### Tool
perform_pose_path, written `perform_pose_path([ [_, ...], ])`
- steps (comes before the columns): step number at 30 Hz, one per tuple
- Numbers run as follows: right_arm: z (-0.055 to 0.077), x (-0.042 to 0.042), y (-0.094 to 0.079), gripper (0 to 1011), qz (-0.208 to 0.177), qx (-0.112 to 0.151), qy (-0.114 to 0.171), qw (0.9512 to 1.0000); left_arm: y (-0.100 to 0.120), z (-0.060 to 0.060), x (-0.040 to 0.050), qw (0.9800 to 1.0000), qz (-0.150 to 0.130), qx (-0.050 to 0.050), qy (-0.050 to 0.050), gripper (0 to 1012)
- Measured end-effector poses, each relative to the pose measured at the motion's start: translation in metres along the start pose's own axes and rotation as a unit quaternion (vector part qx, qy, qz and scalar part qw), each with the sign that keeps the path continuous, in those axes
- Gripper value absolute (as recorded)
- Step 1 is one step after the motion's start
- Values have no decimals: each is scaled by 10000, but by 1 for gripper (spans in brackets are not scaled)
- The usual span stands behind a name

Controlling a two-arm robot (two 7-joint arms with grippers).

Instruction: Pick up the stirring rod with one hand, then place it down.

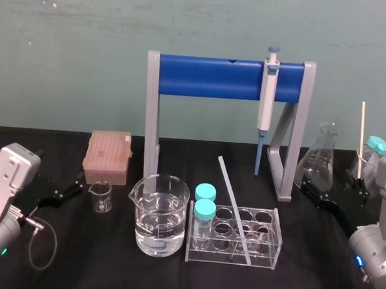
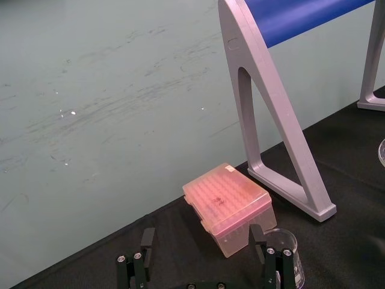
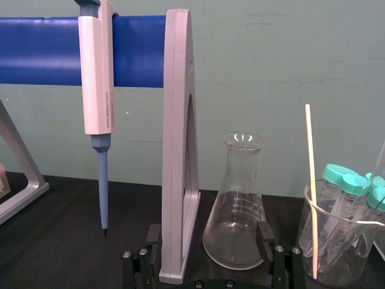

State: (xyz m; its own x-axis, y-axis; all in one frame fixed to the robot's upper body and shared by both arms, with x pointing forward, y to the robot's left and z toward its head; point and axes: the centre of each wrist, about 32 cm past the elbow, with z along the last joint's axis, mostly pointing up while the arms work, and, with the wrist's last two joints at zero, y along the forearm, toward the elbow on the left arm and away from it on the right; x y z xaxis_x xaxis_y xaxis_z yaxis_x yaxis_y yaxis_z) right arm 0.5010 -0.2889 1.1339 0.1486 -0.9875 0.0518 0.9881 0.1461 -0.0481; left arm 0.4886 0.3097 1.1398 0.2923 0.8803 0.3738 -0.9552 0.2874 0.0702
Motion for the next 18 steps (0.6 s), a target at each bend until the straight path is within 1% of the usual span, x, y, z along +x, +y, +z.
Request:
perform_pose_path([
  [18, 0, 1, 0, 1003, -6, 3, -6, 10000, 0, 0, 0, 10000, 0, 0, 0, 1000],
])
